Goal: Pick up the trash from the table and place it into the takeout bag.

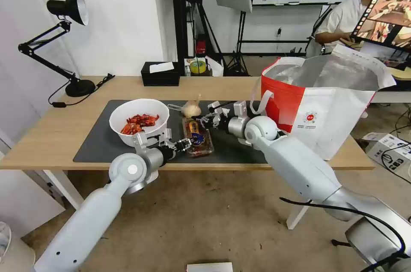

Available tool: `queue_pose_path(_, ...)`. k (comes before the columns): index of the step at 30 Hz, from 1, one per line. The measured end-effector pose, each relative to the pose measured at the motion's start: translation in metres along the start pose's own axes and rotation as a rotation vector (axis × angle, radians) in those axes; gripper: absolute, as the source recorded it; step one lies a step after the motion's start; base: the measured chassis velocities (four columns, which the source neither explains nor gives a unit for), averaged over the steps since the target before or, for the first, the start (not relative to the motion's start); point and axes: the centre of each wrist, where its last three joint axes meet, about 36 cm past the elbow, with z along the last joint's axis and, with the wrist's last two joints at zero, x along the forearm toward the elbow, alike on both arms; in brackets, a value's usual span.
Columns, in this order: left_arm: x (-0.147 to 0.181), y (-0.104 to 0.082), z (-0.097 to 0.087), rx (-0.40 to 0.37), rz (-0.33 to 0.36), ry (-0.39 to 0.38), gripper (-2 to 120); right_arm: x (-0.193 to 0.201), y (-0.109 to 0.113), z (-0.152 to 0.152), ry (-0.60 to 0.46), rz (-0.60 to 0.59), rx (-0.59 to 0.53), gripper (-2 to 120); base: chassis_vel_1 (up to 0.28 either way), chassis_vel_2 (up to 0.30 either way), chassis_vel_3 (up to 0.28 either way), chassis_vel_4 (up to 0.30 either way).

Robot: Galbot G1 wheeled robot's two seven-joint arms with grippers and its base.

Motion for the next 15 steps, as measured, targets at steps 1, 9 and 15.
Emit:
queue_pose_path(1, 0.0000, 0.0000, 0.0000, 0.000, 0.000, 0.000, 15, 0.0000, 0.0000, 0.0000, 0.000, 0.000, 0.000, 0, 0.000, 0.000, 0.000, 0.000)
queue_pose_path(9, 0.0024, -0.0007, -0.0007, -0.007, 0.001, -0.005, 0, -0.0019, 0.0004, 0.0028, 0.004, -0.001, -0.005, 0, 0.000, 0.000, 0.000, 0.000)
queue_pose_path(15, 0.0039, -0.0025, -0.0008, -0.011, 0.005, -0.008, 0, -0.0033, -0.0010, 0.0076, 0.011, 0.002, -0.014, 0, 0.000, 0.000, 0.000, 0.000)
